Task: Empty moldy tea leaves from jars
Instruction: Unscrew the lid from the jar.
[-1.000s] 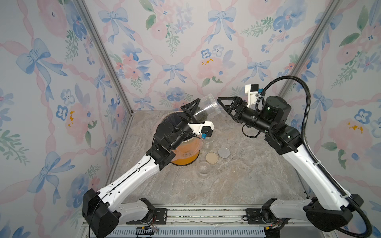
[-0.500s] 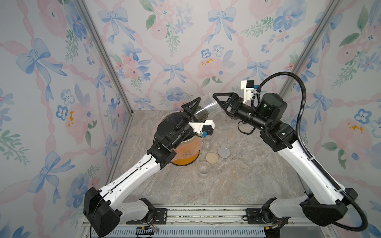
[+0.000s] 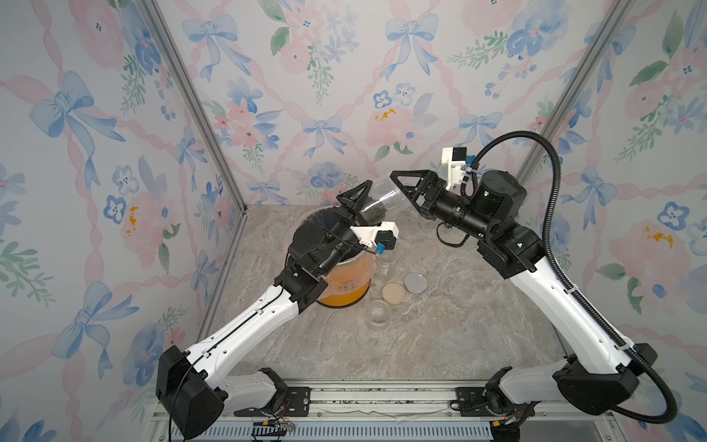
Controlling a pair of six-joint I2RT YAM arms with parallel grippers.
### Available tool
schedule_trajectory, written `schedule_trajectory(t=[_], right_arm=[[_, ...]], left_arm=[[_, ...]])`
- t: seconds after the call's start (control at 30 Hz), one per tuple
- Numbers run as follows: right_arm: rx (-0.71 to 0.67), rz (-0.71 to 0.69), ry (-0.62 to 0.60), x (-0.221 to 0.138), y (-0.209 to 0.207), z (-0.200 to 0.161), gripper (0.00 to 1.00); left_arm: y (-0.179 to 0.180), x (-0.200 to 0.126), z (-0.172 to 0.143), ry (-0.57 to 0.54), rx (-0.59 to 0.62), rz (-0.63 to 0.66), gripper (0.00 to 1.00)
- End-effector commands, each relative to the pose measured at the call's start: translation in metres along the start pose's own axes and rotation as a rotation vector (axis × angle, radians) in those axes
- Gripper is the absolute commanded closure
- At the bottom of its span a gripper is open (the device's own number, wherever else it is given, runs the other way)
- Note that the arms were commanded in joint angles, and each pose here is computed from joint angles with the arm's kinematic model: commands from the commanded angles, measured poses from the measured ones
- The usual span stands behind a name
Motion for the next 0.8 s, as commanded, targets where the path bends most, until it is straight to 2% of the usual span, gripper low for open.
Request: schedule_trajectory(t=[0.0,0.33,0.77], right_arm=[[0.010,-0.001,0.025,0.005,-0.003,-0.006,0.03],[0.027,-0.048,0.037,0.002,-0.025,-0.005,0.03],[0.053,0.054,0.051,0.010,-0.012,-0.010,0.00]], left_arm=[[0.027,-0.001,0.020,-0.065,-0.013,0.078,0.49],[0.033,-0.004,0.022,-0.070,-0.023,0.094,0.49],[0.028,-0.001,0.021,-0.081,-0.053,0.083,0.50]])
Point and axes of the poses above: each gripper's point midway between its finger pads, its own x axis out along the fingers, its own y axis along the line the jaws close on, z = x × y, the point moved 3 cm from there along -x, back along the fingers, and after that the axes turned 15 degrees about -x, right-handed, at the moved point
